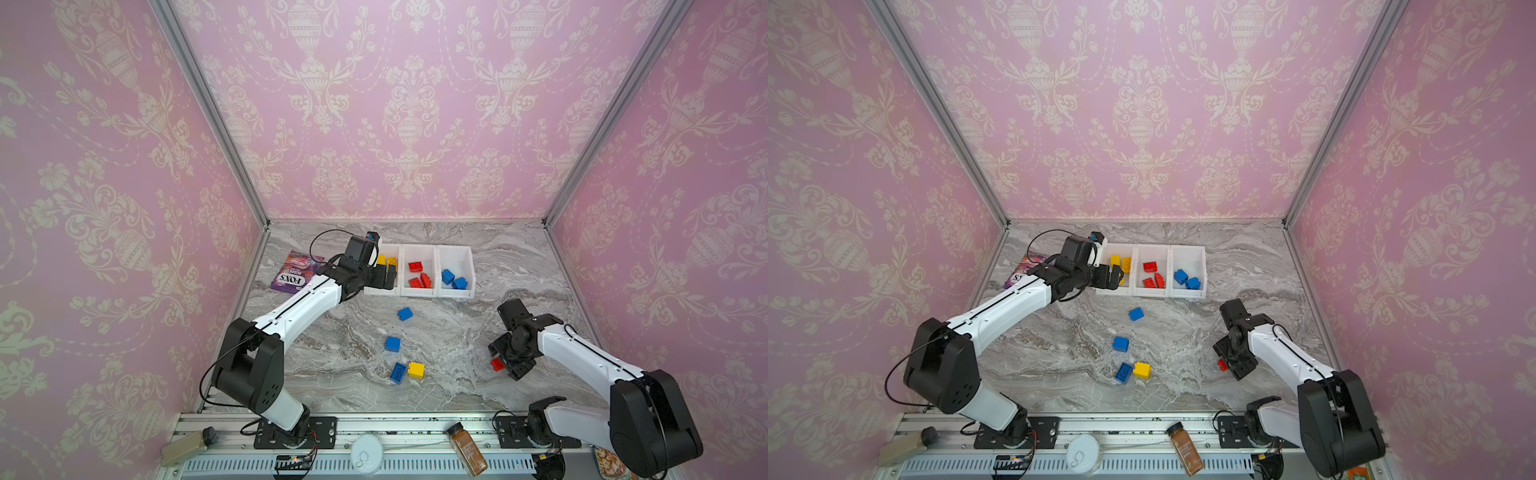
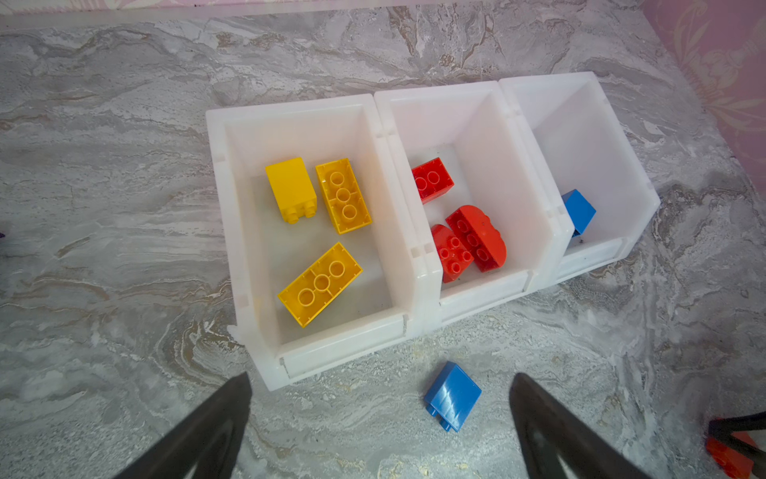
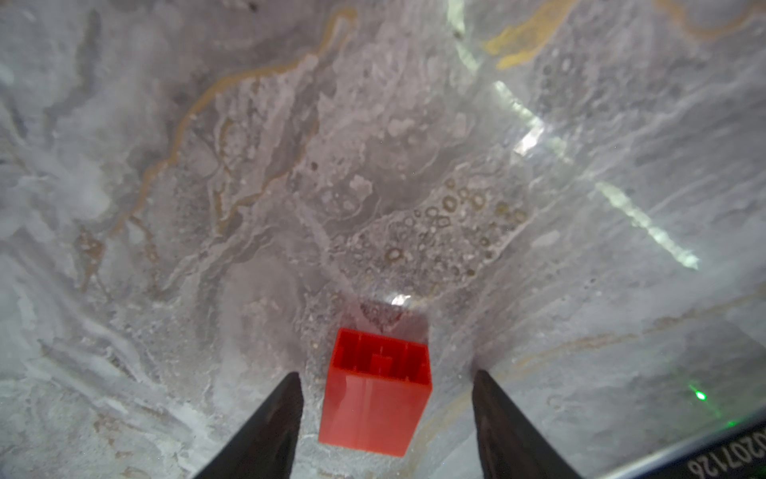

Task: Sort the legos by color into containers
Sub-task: 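Lower the right gripper onto the small red brick and close on it, then lift the red brick with the right gripper over the middle compartment, then open the right gripper to drop the red brick into the middle compartment, then move the right gripper down onto a blue brick beside the bin and close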

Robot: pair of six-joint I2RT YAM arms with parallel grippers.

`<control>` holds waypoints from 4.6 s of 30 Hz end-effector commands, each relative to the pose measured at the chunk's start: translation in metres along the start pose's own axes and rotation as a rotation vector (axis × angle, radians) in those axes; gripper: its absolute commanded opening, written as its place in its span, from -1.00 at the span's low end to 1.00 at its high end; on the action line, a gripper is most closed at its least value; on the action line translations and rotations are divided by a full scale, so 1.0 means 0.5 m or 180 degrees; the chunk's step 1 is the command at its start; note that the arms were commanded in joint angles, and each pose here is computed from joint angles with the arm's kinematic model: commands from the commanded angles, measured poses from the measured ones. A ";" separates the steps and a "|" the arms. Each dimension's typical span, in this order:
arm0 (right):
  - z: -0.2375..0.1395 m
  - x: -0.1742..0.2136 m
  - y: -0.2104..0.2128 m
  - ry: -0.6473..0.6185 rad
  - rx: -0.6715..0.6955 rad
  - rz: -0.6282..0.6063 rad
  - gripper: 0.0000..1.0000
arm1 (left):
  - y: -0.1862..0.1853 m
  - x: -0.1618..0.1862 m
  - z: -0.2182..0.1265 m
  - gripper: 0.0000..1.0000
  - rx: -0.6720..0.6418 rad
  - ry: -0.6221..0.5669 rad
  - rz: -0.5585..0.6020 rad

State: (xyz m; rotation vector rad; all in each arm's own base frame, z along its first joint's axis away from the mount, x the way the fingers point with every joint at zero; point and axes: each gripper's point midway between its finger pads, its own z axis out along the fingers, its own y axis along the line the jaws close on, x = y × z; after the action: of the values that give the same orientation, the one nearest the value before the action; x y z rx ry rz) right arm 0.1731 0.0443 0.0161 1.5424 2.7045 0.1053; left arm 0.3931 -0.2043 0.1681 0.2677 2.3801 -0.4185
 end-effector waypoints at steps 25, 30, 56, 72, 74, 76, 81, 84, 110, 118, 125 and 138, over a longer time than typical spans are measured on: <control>-0.035 -0.003 0.018 -0.0044 -0.0191 -0.0316 -0.43 | -0.013 0.015 -0.033 0.99 0.0107 -0.0078 -0.0105; -0.072 -0.001 0.058 -0.0164 -0.0380 -0.0499 -0.42 | -0.008 0.037 -0.036 0.99 0.0098 -0.0043 -0.0142; -0.239 0.080 0.472 -0.0798 -0.1188 -0.1936 -0.40 | 0.021 0.123 -0.062 0.99 0.0009 0.0040 -0.0283; -0.206 0.098 0.696 -0.0838 -0.1402 -0.2340 -0.38 | 0.028 0.144 -0.086 0.99 -0.0010 0.0005 -0.0340; -0.196 0.097 0.710 -0.0846 -0.1377 -0.2364 -0.38 | 0.029 0.145 -0.088 0.99 -0.0018 -0.0003 -0.0342; -0.185 0.096 0.722 -0.0852 -0.1357 -0.2372 -0.38 | 0.030 0.146 -0.089 0.99 -0.0024 -0.0001 -0.0347; -0.151 0.098 0.741 -0.0808 -0.1270 -0.2410 -0.35 | 0.029 0.144 -0.087 0.99 -0.0019 -0.0001 -0.0345; -0.132 0.099 0.746 -0.0786 -0.1214 -0.2451 -0.27 | 0.029 0.141 -0.086 0.99 -0.0015 -0.0006 -0.0340; -0.174 0.120 0.671 -0.0746 -0.1293 -0.2798 0.36 | 0.030 0.147 -0.080 0.99 -0.0016 0.0006 -0.0311; -0.177 0.155 0.601 -0.0642 -0.1301 -0.3129 0.46 | 0.033 0.146 -0.081 0.99 -0.0024 -0.0024 -0.0300; -0.189 0.218 0.562 -0.0592 -0.1348 -0.3856 0.64 | 0.044 0.141 -0.086 0.99 -0.0023 -0.0094 -0.0373; -0.130 0.273 0.552 -0.0663 -0.0728 -0.4707 0.63 | 0.076 0.148 -0.107 0.99 -0.0022 -0.0176 -0.0585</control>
State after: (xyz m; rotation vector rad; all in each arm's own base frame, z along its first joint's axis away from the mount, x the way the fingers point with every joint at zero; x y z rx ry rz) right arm 0.3379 0.3007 0.1090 -0.5213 2.7259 0.2746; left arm 0.3215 -0.1466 0.1461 0.0641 2.3646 -0.4627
